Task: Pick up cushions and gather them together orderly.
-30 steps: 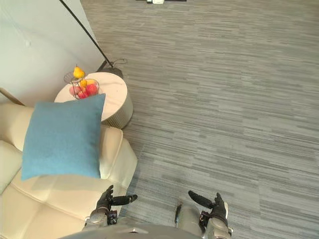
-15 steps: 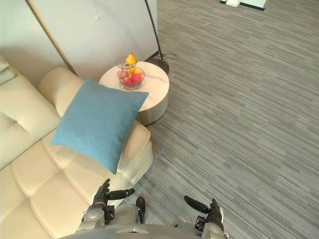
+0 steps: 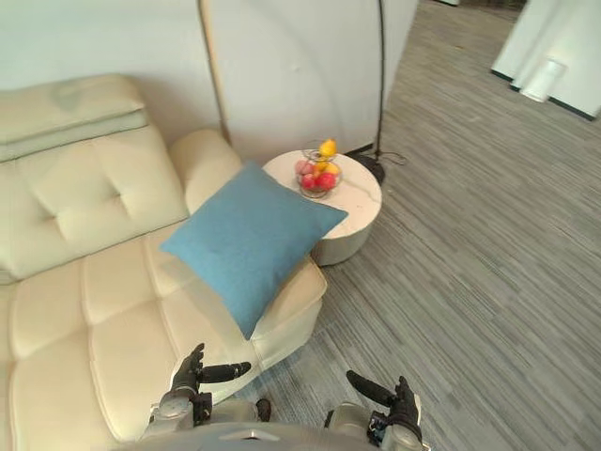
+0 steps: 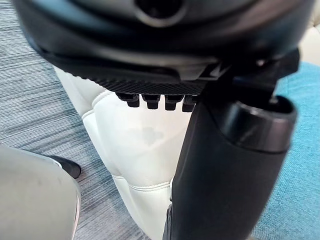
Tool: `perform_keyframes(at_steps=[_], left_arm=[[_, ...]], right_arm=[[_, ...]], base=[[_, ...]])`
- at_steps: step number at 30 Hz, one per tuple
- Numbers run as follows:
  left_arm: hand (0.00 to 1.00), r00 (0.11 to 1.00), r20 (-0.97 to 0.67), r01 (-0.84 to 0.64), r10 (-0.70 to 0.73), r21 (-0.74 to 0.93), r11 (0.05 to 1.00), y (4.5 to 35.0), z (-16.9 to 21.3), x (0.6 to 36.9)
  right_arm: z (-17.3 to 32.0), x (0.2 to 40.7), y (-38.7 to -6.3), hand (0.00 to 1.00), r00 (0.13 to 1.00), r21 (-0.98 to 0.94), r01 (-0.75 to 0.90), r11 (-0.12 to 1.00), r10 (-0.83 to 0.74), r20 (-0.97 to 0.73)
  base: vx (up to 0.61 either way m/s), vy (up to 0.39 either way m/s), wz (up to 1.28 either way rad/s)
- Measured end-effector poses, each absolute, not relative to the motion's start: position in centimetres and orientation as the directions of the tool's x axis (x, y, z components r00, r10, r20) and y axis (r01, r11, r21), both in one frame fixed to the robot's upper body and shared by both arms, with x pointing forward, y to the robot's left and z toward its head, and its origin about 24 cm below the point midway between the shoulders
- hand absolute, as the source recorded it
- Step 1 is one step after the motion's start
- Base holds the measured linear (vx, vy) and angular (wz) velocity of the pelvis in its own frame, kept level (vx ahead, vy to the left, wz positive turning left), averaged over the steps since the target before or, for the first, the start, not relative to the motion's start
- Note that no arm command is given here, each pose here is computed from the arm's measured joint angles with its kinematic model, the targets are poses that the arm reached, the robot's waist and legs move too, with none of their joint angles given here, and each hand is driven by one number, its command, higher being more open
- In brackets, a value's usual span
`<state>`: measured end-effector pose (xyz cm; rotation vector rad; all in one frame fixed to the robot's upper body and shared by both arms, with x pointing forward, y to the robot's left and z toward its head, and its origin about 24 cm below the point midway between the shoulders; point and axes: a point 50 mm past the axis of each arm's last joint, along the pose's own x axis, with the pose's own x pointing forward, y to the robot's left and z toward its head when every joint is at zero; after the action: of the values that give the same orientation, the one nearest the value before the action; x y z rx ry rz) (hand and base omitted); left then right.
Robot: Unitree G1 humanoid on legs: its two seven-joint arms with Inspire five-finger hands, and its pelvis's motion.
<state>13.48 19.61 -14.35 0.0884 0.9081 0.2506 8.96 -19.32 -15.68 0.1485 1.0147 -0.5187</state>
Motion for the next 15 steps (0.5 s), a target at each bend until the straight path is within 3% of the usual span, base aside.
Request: perform_keyframes(at_steps=[10,15], left_arm=[[1.0,0.591,-0.764,-0.211,0.259,0.163,0.964,19.1,-14.3,13.6],[1.0,0.597,-0.757,-0.221,0.266,0.164,0.961,19.3,-14.2,13.5]], right_arm=[[-15.7,9.2,-19.2,1.0,0.414,-0.092,0.509,0.856,-0.338,-0.845],[-15.1,10.7,-19.5,1.0,0.466,-0.076,0.508,0.858,-0.348,-0.814]], base=[[0.12,-0.214,1.13],[0.04,-0.041,0.56]])
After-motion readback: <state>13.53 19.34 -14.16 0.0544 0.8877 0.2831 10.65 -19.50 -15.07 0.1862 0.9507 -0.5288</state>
